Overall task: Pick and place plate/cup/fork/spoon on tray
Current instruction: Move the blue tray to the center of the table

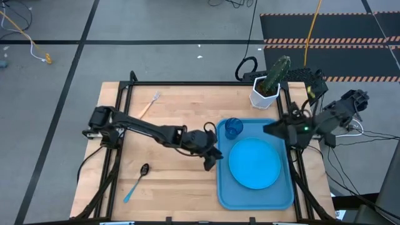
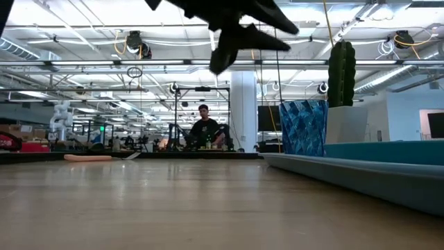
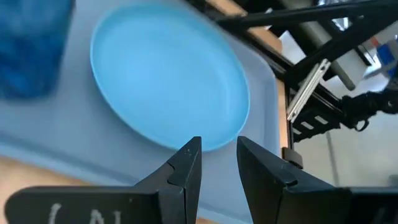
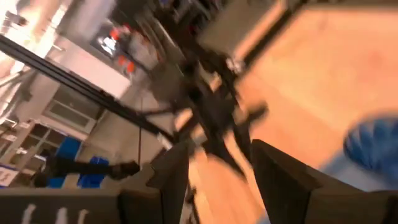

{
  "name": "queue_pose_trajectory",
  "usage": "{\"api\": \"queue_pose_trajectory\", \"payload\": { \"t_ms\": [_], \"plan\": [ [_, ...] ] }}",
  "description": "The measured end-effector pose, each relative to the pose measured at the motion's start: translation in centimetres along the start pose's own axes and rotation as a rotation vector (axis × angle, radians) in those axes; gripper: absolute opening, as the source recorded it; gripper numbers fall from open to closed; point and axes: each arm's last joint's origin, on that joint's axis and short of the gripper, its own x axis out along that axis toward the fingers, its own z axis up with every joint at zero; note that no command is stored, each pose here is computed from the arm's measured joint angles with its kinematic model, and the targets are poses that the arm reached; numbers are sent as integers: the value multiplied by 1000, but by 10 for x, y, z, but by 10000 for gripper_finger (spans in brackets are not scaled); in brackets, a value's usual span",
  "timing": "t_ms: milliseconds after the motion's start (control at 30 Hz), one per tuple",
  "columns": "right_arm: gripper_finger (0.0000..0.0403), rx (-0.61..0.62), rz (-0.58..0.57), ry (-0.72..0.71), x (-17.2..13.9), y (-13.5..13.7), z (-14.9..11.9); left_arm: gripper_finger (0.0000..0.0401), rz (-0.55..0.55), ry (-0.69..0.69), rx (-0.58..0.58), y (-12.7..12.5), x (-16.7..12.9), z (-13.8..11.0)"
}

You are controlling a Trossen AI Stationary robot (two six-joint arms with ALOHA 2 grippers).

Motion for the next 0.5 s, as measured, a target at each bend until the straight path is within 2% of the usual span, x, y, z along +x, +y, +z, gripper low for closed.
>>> {"api": "queue_pose_trajectory", "payload": {
  "t_ms": [133, 333, 500],
  "plan": [
    [167, -75, 15, -125, -5, 7, 11, 104, 23, 34, -199, 6, 19, -14],
    [167, -132, 16, -158, -9, 9, 16, 104, 71, 65, -635, 11, 30, -27],
    [167, -157, 32, -107, -11, 7, 14, 104, 62, 53, -786, 9, 29, -25]
  ]
}}
